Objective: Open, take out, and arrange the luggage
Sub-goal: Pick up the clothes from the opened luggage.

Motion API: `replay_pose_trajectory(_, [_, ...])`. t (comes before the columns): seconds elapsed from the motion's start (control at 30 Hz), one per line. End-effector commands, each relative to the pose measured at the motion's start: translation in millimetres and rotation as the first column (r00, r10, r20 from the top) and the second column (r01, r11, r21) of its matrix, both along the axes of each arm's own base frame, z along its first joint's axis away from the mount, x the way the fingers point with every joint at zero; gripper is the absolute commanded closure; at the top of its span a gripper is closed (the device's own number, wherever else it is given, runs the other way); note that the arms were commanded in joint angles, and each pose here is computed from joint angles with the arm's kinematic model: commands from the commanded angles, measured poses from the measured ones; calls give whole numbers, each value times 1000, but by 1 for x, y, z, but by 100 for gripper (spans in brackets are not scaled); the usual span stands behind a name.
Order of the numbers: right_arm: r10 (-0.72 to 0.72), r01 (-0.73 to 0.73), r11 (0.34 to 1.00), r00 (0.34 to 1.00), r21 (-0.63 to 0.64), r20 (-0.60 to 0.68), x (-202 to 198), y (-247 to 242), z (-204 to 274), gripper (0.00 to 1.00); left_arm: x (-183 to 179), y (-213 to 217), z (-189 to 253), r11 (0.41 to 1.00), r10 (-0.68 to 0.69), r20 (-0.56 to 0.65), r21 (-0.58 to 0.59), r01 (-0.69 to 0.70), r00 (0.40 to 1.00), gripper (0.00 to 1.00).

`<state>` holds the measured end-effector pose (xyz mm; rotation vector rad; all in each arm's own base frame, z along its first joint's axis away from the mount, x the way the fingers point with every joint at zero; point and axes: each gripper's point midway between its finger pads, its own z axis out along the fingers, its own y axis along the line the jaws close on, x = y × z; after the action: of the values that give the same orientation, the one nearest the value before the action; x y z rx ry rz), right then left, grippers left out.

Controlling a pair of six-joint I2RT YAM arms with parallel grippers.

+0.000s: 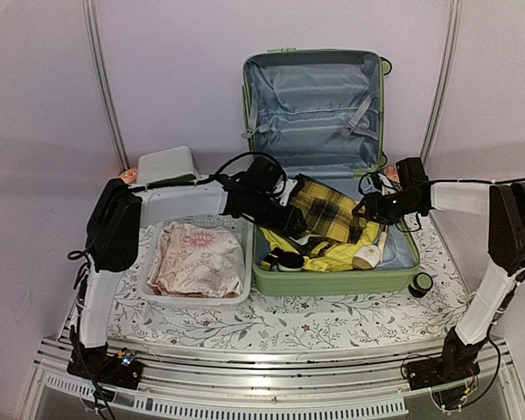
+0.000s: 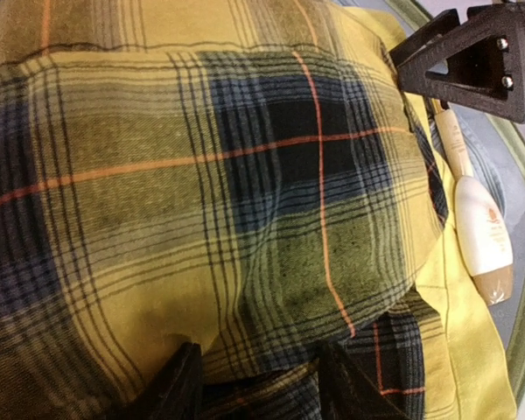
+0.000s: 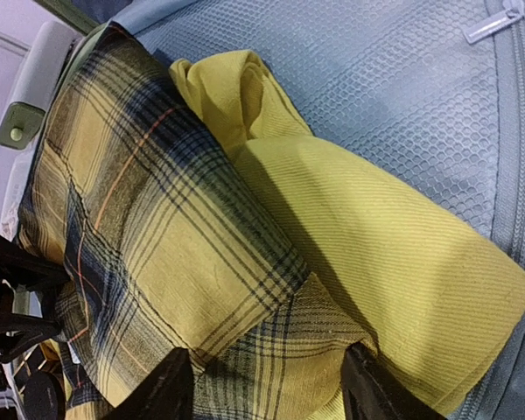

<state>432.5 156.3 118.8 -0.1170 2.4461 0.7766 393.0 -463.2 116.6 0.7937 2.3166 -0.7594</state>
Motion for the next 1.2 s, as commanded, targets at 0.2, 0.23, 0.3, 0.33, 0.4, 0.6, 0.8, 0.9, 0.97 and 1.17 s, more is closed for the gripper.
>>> replay_pose_trajectory(0.2, [46,-45,999,998,-8,50,16,-3,19,25,18,75,-41,969,141,-52,211,-128,989,51])
replay_pose_trajectory(0.23, [58,-57,998,997,-2,46,17,-2,18,25,19,75,-41,969,142,-51,211,-128,989,52])
replay_pose_trajectory(0.3, [71,-72,997,997,12,29,21,-1,14,25,20,76,-42,968,145,-50,213,-132,988,52])
replay_pose_trajectory(0.33, [82,-82,996,996,22,24,23,1,13,25,20,77,-42,968,147,-50,215,-133,988,52])
replay_pose_trajectory(0.4, [100,-100,994,995,42,6,27,5,8,25,20,78,-43,967,148,-50,218,-134,988,52])
replay_pose_trajectory(0.6, [196,-189,971,980,149,-31,25,24,3,34,20,82,-43,965,154,-51,220,-139,987,53])
replay_pose_trajectory(0.8, [256,-250,938,967,240,6,11,36,22,54,16,75,-31,981,112,-36,162,-105,993,53])
replay_pose_trajectory(0.9, [265,-260,930,964,259,16,5,38,33,67,14,73,-26,985,102,-26,142,-97,994,53])
replay_pose_trajectory(0.97, [263,-261,931,964,256,29,2,38,42,77,14,73,-22,986,101,-22,132,-97,995,53])
replay_pose_trajectory(1.17, [238,-250,935,968,250,77,-7,36,78,95,10,73,15,995,80,54,51,-83,995,51])
